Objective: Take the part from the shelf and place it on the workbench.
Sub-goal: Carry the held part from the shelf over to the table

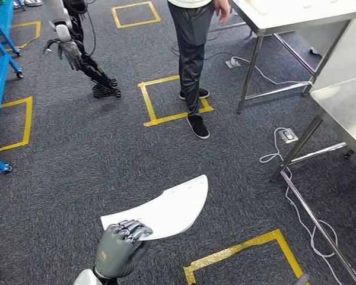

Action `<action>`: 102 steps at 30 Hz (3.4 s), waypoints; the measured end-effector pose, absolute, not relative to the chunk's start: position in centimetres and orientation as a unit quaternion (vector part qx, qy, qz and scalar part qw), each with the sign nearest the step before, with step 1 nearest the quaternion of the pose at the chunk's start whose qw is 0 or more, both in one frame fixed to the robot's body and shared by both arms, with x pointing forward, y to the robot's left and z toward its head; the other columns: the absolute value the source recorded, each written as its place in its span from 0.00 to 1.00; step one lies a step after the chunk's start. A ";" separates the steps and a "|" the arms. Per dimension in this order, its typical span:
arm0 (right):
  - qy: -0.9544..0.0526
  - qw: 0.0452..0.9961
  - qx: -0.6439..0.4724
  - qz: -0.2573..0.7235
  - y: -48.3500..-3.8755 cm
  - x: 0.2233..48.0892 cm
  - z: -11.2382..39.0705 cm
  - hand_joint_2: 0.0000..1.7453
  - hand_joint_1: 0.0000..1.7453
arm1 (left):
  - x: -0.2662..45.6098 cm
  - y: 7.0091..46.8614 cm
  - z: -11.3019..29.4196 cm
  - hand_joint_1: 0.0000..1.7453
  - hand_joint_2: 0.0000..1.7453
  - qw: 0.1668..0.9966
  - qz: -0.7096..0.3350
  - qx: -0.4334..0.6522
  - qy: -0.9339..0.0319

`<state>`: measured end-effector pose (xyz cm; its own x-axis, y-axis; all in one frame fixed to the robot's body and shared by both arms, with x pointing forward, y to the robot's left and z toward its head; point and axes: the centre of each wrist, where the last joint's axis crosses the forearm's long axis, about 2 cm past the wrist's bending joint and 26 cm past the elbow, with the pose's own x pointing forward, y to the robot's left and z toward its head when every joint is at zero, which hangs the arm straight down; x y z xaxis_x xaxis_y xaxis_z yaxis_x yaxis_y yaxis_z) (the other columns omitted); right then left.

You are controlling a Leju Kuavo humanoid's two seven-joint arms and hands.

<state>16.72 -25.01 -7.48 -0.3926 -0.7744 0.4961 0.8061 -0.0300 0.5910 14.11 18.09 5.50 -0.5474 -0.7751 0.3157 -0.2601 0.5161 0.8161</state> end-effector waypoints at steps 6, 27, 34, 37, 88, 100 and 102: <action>-0.426 0.551 -0.019 -0.717 -25.0 16.7 -7.5 1.00 0.00 | 14.1 18.1 5.5 1.00 1.00 0.349 -0.369 0.323 -0.799; -0.387 0.579 -0.051 -0.716 -25.3 15.7 -8.1 1.00 0.00 | 14.0 17.9 5.4 1.00 1.00 0.361 -0.355 0.313 -0.803; -0.374 0.586 -0.062 -0.716 -25.2 14.9 -8.5 1.00 0.00 | 14.0 18.0 5.3 1.00 1.00 0.372 -0.351 0.316 -0.799; -0.369 0.587 -0.065 -0.717 -25.2 14.6 -8.6 1.00 0.00 | 13.9 18.0 5.2 1.00 1.00 0.370 -0.360 0.317 -0.795; -0.315 0.560 -0.076 -0.762 -24.4 14.5 -8.6 1.00 0.00 | 13.2 18.3 5.0 1.00 1.00 0.340 -0.396 0.321 -0.790; -0.293 0.529 -0.071 -0.793 -24.4 14.9 -8.4 1.00 0.00 | 13.3 18.5 5.1 1.00 1.00 0.344 -0.388 0.326 -0.791; -0.289 0.531 -0.073 -0.793 -24.4 14.6 -8.5 1.00 0.00 | 13.1 18.6 5.0 1.00 1.00 0.349 -0.386 0.326 -0.789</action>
